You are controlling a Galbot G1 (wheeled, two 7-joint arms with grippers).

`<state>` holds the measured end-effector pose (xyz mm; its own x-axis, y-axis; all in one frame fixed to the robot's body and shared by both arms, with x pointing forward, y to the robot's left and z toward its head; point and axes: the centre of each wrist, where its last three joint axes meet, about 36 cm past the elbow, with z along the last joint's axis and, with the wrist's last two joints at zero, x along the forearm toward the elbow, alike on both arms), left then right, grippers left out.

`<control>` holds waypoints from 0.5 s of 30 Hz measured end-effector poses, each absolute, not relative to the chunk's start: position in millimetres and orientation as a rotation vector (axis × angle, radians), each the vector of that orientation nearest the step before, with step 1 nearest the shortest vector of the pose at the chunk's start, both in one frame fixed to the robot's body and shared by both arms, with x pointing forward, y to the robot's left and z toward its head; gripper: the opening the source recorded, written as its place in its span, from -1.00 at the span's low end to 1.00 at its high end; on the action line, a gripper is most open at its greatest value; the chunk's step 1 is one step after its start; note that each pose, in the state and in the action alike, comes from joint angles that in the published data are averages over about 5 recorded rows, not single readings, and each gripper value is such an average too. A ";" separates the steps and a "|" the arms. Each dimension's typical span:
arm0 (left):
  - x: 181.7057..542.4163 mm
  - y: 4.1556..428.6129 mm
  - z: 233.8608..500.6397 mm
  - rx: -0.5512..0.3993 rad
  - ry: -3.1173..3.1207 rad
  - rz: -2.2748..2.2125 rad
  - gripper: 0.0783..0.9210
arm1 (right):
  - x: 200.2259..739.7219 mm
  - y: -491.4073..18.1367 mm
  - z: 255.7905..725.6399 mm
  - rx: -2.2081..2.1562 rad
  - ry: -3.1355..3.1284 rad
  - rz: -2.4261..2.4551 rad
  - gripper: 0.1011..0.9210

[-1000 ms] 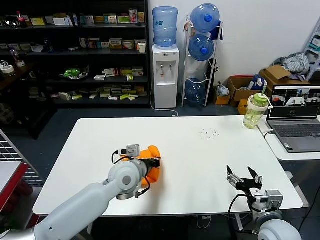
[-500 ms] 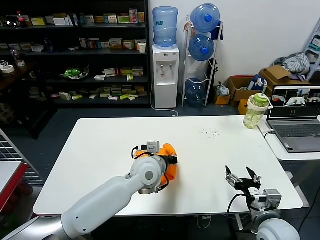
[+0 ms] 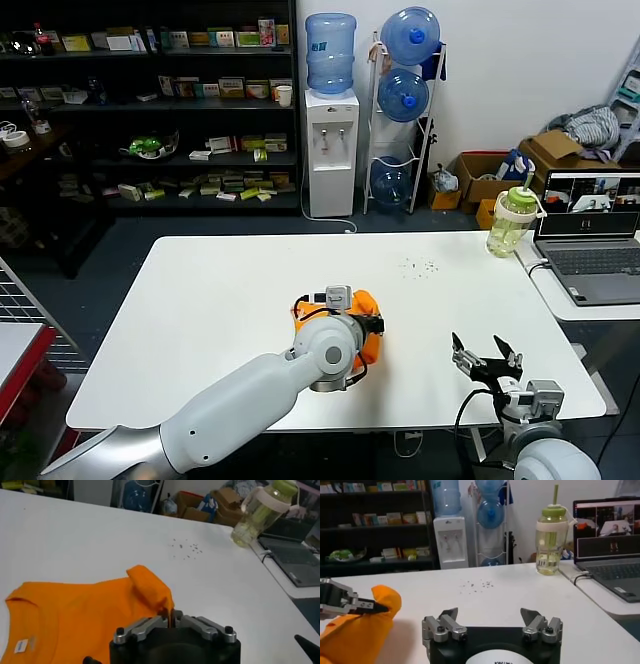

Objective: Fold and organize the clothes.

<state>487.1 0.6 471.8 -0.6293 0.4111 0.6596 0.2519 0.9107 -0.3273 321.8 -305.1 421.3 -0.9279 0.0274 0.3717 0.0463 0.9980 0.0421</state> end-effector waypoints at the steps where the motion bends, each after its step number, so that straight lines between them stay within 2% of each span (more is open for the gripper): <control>1: 487.3 -0.7 472.3 -0.474 -2.282 0.263 -0.70 | 321.8 -305.1 421.1 -0.053 -2.760 -0.071 0.76; 10: 487.8 -4.1 480.3 -0.488 -2.295 0.315 -0.09 | 323.1 -307.8 420.2 -0.017 -2.789 -0.076 0.76; 15: 483.1 21.3 482.1 -0.480 -2.322 0.384 0.24 | 323.6 -317.4 418.0 0.048 -2.836 -0.086 0.76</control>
<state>483.1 21.3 482.1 -0.6692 0.4436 0.5961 0.2284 0.8862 -0.4032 323.6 -317.4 418.0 -0.9535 -0.0419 0.2984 -0.0237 0.9976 0.0644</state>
